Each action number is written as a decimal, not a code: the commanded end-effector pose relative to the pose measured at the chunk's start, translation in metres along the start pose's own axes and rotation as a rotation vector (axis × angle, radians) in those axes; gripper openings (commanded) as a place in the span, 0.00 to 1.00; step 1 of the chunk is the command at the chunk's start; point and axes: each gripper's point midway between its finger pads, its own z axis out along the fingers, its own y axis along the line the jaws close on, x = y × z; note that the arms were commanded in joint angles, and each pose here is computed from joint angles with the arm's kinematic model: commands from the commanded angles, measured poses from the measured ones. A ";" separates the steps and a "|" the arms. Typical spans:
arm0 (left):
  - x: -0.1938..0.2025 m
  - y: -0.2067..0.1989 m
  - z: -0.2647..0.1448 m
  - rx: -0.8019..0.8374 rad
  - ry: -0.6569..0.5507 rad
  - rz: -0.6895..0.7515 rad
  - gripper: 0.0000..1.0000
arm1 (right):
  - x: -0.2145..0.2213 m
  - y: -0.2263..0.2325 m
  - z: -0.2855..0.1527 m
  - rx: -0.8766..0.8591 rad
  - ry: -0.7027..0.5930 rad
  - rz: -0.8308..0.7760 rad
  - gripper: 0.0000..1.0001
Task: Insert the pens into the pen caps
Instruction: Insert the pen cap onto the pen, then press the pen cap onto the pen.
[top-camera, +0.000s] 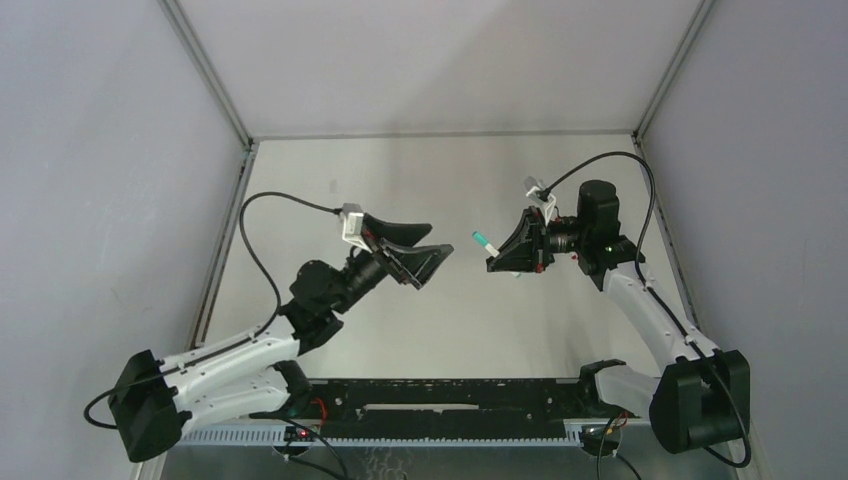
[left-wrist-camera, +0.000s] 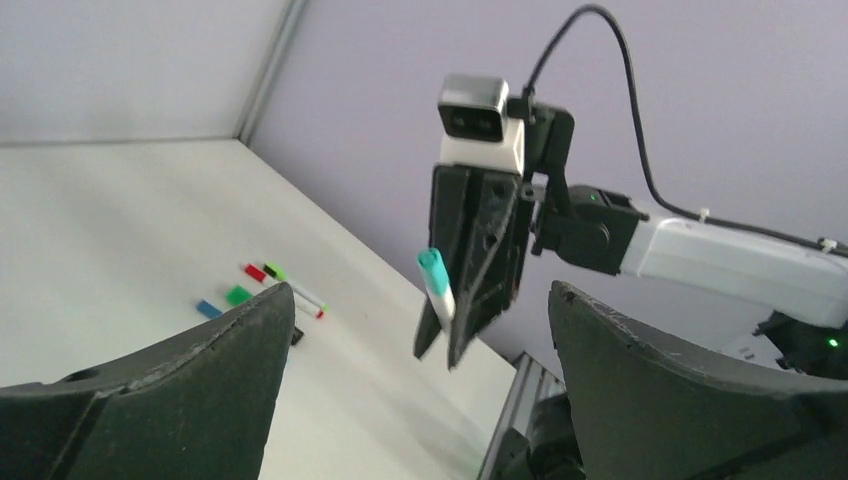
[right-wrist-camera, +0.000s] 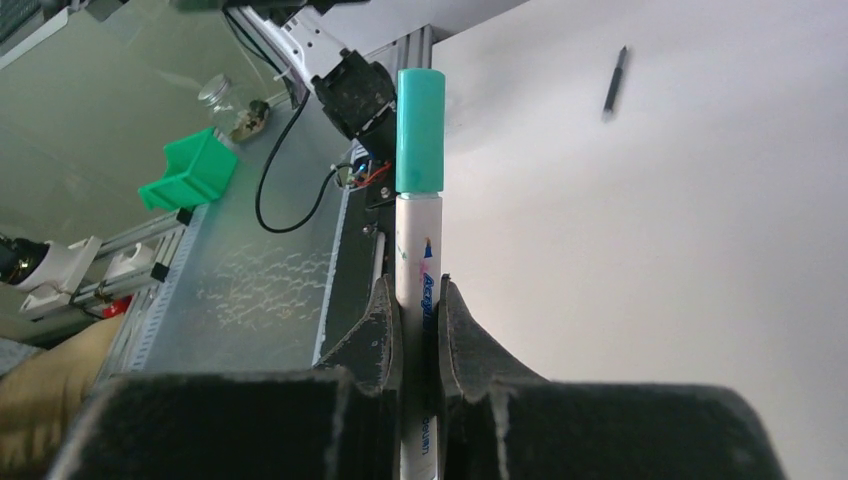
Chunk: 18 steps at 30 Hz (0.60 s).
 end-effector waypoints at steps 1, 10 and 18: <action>-0.033 -0.016 0.014 0.094 -0.050 -0.022 1.00 | -0.006 0.013 0.000 -0.049 0.009 -0.086 0.00; -0.026 -0.032 0.051 0.215 -0.025 -0.156 0.80 | -0.007 0.011 0.000 -0.033 0.008 -0.079 0.00; -0.012 -0.030 0.066 0.251 0.001 -0.219 0.62 | -0.008 0.008 0.001 -0.022 0.007 -0.066 0.00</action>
